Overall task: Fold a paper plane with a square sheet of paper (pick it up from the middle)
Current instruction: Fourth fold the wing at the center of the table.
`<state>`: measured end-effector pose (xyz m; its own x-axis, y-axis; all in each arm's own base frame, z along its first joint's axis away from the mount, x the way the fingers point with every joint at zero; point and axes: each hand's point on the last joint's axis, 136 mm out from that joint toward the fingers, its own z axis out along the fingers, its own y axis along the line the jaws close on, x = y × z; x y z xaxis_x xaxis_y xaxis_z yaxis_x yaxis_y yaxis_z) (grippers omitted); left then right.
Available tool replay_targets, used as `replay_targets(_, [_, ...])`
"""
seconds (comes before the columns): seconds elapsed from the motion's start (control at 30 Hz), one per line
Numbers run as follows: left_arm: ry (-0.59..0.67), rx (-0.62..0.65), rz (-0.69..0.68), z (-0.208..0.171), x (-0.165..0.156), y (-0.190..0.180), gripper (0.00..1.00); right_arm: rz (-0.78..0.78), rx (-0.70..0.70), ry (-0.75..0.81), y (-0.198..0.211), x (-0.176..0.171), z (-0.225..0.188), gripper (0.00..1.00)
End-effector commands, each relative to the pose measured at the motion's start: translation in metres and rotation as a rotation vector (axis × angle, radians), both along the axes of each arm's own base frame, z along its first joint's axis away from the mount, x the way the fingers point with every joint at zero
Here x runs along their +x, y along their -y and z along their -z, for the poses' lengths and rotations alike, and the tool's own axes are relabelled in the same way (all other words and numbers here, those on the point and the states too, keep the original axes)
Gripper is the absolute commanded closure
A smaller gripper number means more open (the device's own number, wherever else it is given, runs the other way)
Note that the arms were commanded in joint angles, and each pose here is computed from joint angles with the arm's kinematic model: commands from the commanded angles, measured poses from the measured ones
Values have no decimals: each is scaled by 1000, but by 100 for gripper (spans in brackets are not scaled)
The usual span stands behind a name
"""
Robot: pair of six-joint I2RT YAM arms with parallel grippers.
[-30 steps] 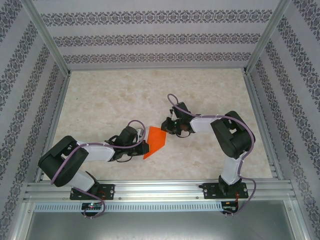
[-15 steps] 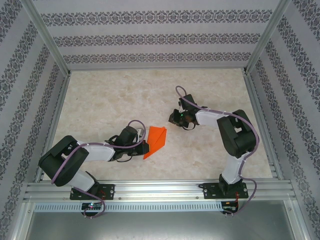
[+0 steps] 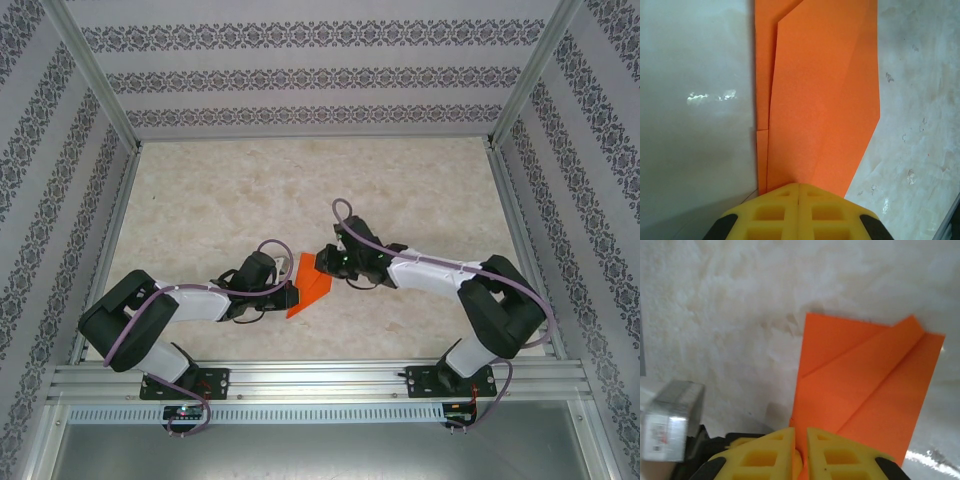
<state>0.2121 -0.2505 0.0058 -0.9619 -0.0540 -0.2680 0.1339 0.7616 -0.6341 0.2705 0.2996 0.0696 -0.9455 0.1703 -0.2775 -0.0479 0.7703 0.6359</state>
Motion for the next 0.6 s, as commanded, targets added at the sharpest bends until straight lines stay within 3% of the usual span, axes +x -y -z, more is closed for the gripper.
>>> replay_targets(0.0, [-247, 361, -8, 80, -64, -75, 98, 45, 85, 11, -17, 9, 1, 85])
replay_targets(0.23, [-246, 360, -4, 81, -62, -73, 98, 12, 55, -58, -35, 1, 33, 86])
replay_targets(0.57, [-278, 354, -3, 95, -69, -74, 97, 62, -80, -138, -2, -15, 81, 86])
